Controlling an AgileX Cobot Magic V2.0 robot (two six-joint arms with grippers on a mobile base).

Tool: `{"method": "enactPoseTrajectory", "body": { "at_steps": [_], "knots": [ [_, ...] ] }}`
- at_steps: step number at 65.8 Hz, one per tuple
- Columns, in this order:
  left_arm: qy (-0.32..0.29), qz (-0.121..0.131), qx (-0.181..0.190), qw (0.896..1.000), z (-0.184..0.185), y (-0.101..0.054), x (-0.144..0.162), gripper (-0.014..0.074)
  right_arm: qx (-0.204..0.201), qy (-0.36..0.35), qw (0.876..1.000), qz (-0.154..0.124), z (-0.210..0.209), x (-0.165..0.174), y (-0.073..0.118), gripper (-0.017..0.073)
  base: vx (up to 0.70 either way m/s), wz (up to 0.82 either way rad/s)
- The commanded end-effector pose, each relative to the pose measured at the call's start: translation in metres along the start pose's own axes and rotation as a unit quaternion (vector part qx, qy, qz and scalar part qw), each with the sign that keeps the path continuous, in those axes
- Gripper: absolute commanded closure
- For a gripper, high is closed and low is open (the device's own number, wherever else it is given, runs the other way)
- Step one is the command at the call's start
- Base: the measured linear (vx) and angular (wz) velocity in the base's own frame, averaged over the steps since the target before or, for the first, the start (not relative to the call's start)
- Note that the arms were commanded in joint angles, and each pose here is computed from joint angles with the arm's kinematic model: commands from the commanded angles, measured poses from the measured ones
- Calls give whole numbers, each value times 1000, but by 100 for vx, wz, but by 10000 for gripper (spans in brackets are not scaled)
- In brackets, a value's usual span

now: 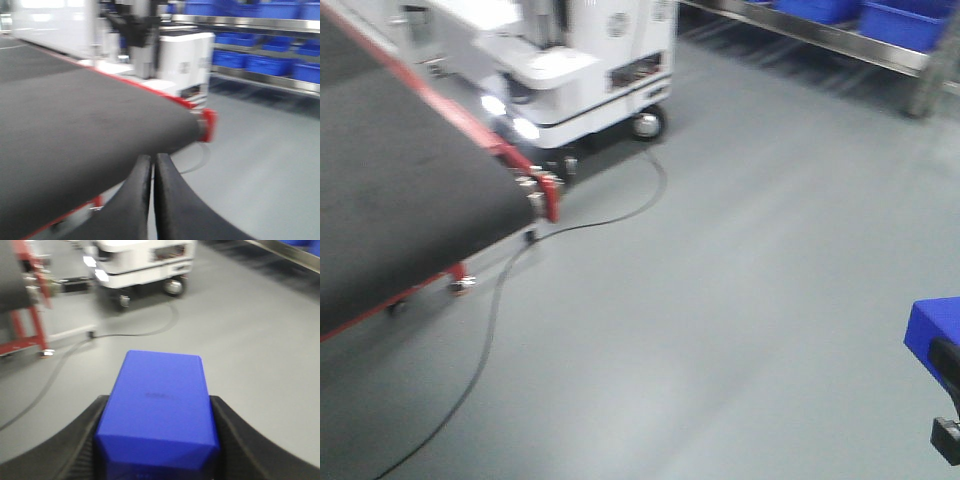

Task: Pour parts from conveyor to right shelf
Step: 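Turn the base away from the conveyor holding the part, then drive along the yellow floor line carrying the part in the right gripper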

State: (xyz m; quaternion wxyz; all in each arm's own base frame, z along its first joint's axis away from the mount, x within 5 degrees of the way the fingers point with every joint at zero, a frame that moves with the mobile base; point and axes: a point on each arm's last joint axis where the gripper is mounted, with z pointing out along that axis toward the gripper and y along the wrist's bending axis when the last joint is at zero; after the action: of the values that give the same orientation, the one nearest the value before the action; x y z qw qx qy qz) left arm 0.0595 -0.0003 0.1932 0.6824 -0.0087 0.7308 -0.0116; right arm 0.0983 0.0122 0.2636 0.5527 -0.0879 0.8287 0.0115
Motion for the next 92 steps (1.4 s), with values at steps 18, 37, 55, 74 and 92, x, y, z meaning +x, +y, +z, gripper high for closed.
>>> {"method": "enactPoseTrajectory", "body": {
  "at_steps": [18, 37, 55, 74, 92],
  "knots": [
    [-40, -8, 0, 999, 0, 0, -13, 600, 8, -53, 999, -8, -3, -16, -2, 568, -22, -87],
    [-40, -8, 0, 999, 0, 0, -13, 600, 8, -53, 999, -8, -3, -16, -2, 568, -20, -78],
    [-40, -8, 0, 999, 0, 0, -13, 600, 8, -53, 999, -8, -3, -16, -2, 568, -18, -72],
    [-40, -8, 0, 999, 0, 0, -13, 600, 8, -53, 999, -8, -3, -16, -2, 568, -14, -61],
    [-40, -8, 0, 999, 0, 0, -13, 600, 8, -53, 999, -8, -3, -16, -2, 568, -9, -47]
  ]
}}
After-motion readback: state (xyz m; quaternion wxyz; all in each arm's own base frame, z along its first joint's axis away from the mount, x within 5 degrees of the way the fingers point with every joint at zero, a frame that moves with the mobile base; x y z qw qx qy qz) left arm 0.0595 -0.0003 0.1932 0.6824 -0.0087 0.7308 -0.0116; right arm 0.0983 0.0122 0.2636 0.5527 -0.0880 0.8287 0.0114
